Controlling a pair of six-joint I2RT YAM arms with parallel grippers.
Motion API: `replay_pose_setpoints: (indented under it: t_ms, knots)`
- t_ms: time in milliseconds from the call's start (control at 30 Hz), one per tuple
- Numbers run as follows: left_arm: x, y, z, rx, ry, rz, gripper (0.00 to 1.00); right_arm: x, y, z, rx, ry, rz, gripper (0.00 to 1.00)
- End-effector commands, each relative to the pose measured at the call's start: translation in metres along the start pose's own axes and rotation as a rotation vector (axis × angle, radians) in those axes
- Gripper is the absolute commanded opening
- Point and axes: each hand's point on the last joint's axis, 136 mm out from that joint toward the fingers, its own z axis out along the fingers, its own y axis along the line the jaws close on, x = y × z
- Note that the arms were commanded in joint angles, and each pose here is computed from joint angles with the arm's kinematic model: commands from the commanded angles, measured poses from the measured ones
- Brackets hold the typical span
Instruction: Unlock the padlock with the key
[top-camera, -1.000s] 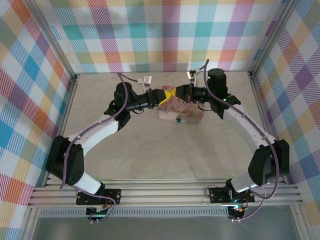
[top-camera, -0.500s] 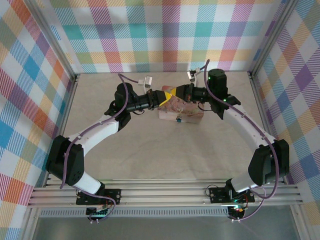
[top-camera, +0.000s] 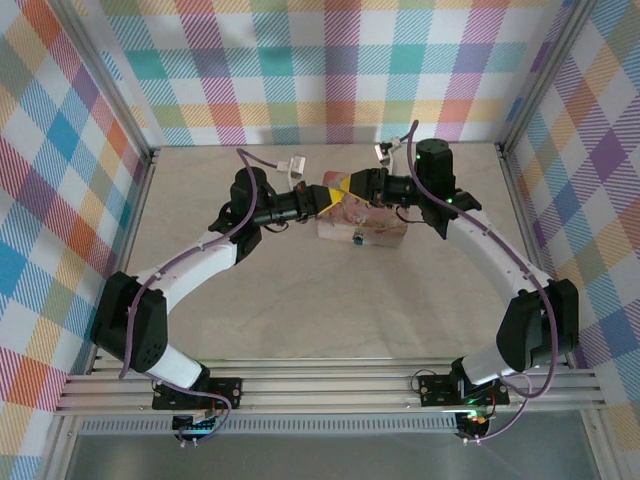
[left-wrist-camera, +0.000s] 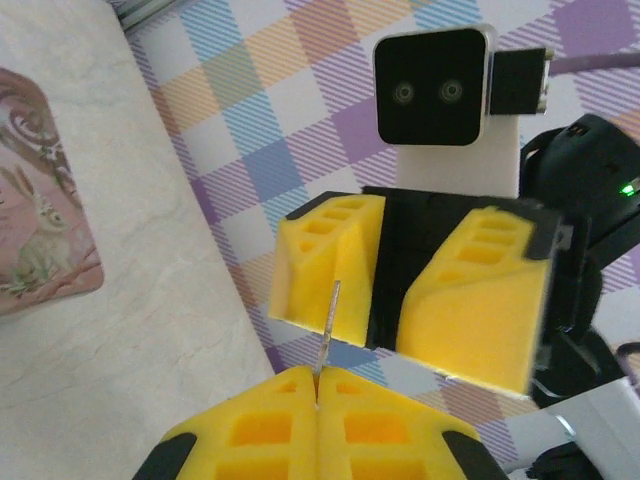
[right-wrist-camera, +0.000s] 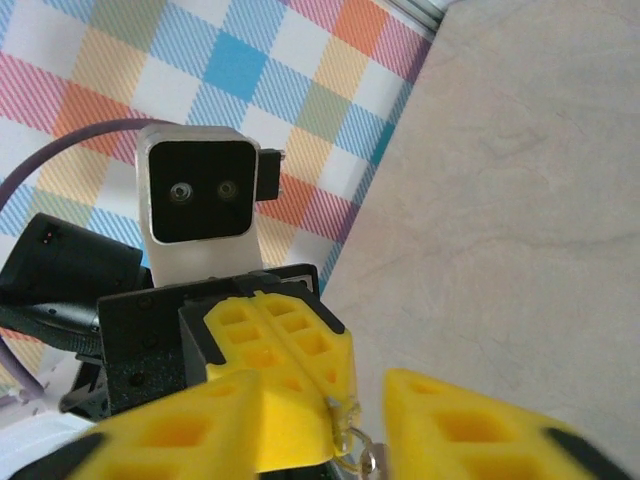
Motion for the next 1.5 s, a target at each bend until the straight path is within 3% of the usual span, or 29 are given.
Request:
replay_pose_setpoints:
  t_ms: [0,233,500,600,933,1467]
  knots:
    - [0.014,0.001,-0.006,-0.033,0.018,0.063,0.00,-0.002,0.003,-0.017,0.061,-0.036,-0.019,0.47]
    - [0.034,0.026,-0.022,-0.148,0.042,0.116,0.00,0.033,-0.071,-0.040,0.376,-0.085,0.084,0.49]
    - [0.058,0.062,-0.036,-0.278,0.085,0.136,0.00,0.112,-0.155,-0.032,0.735,0.045,0.056,0.56]
    - [0.068,0.073,-0.037,-0.297,0.120,0.133,0.00,0.114,-0.173,-0.024,0.805,0.070,0.026,0.56]
    - [0.077,0.112,-0.063,-0.496,0.087,0.153,0.00,0.117,-0.219,0.015,0.965,0.098,-0.001,0.60]
    - [0.093,0.123,-0.078,-0.516,0.072,0.151,0.00,0.094,-0.258,0.025,1.106,0.036,-0.089,0.56]
